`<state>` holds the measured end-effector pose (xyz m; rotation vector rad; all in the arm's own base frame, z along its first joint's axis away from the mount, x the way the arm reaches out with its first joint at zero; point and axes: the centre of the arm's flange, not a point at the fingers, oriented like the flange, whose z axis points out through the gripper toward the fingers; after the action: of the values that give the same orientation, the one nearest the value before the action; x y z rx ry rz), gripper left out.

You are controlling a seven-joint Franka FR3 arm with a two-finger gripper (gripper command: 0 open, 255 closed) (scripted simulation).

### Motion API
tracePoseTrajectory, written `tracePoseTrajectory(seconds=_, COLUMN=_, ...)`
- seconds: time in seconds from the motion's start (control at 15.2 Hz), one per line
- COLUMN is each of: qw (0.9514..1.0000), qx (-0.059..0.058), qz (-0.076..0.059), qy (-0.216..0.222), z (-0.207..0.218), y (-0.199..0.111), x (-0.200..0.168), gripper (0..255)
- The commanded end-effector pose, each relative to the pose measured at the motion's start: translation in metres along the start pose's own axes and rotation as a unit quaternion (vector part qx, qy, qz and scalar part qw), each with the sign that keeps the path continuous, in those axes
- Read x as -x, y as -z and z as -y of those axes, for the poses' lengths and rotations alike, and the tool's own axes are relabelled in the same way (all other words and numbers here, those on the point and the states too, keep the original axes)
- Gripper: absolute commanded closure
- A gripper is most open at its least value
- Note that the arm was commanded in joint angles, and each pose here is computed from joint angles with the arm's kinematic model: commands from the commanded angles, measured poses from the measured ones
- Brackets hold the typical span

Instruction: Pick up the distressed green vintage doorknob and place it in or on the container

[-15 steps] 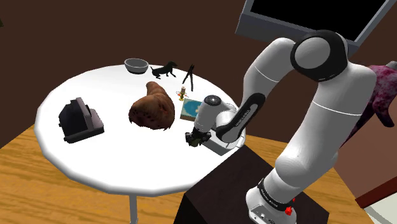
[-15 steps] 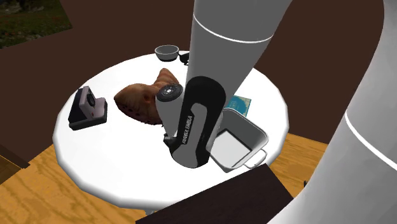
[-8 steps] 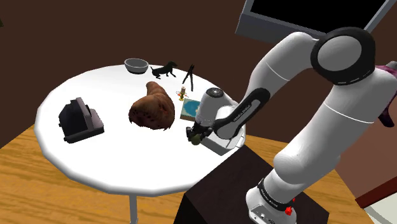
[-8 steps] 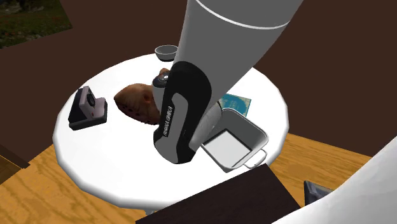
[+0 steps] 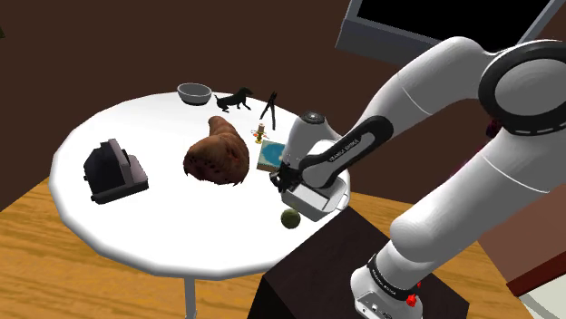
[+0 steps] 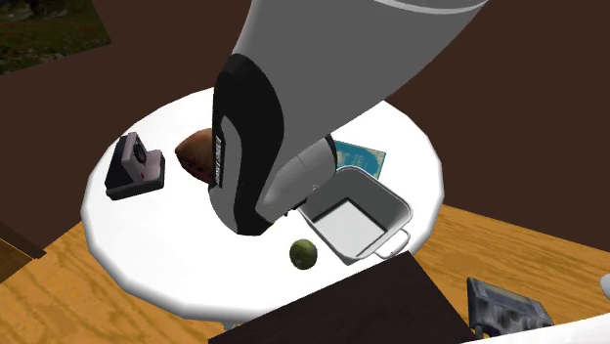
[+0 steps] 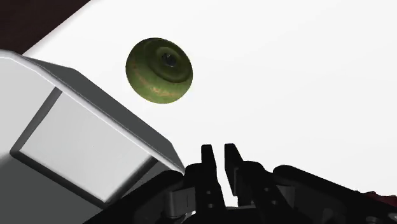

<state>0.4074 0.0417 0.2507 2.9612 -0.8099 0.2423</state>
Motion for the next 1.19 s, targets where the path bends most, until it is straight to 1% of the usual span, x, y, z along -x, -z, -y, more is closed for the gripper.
tracePoseTrajectory(seconds=0.0, qw=1.0000, qx=0.000, qz=0.001, qy=-0.001, z=0.000, y=0.010, x=-0.002, gripper=255)
tracePoseTrajectory(seconds=0.13, qw=1.0000, qx=0.000, qz=0.001, qy=-0.001, z=0.000, y=0.021, x=-0.004, gripper=255)
tracePoseTrajectory(seconds=0.2, qw=1.0000, qx=0.000, qz=0.000, qy=0.000, z=0.000, y=0.015, x=-0.004, gripper=255)
tracePoseTrajectory(seconds=0.26, qw=1.0000, qx=0.000, qz=0.000, qy=0.000, z=0.000, y=0.015, x=-0.004, gripper=0)
tracePoseTrajectory(seconds=0.33, qw=0.9996, qx=0.002, qz=0.006, qy=0.029, z=0.000, y=0.008, x=0.005, gripper=0)
tracePoseTrajectory(seconds=0.46, qw=0.9960, qx=0.006, qz=0.017, qy=0.088, z=0.000, y=-0.007, x=0.023, gripper=0)
tracePoseTrajectory(seconds=0.53, qw=0.9928, qx=0.008, qz=0.023, qy=0.117, z=-0.001, y=-0.015, x=0.033, gripper=0)
tracePoseTrajectory(seconds=0.66, qw=0.9838, qx=0.012, qz=0.035, qy=0.176, z=-0.005, y=-0.029, x=0.051, gripper=0)
tracePoseTrajectory(seconds=0.73, qw=0.9779, qx=0.014, qz=0.040, qy=0.205, z=-0.008, y=-0.036, x=0.060, gripper=0)
tracePoseTrajectory(seconds=0.86, qw=0.9636, qx=0.017, qz=0.051, qy=0.262, z=-0.015, y=-0.050, x=0.078, gripper=0)
tracePoseTrajectory(seconds=0.99, qw=0.9457, qx=0.021, qz=0.062, qy=0.318, z=-0.024, y=-0.063, x=0.095, gripper=0)
tracePoseTrajectory(seconds=1.12, qw=0.9245, qx=0.025, qz=0.073, qy=0.373, z=-0.036, y=-0.076, x=0.112, gripper=0)
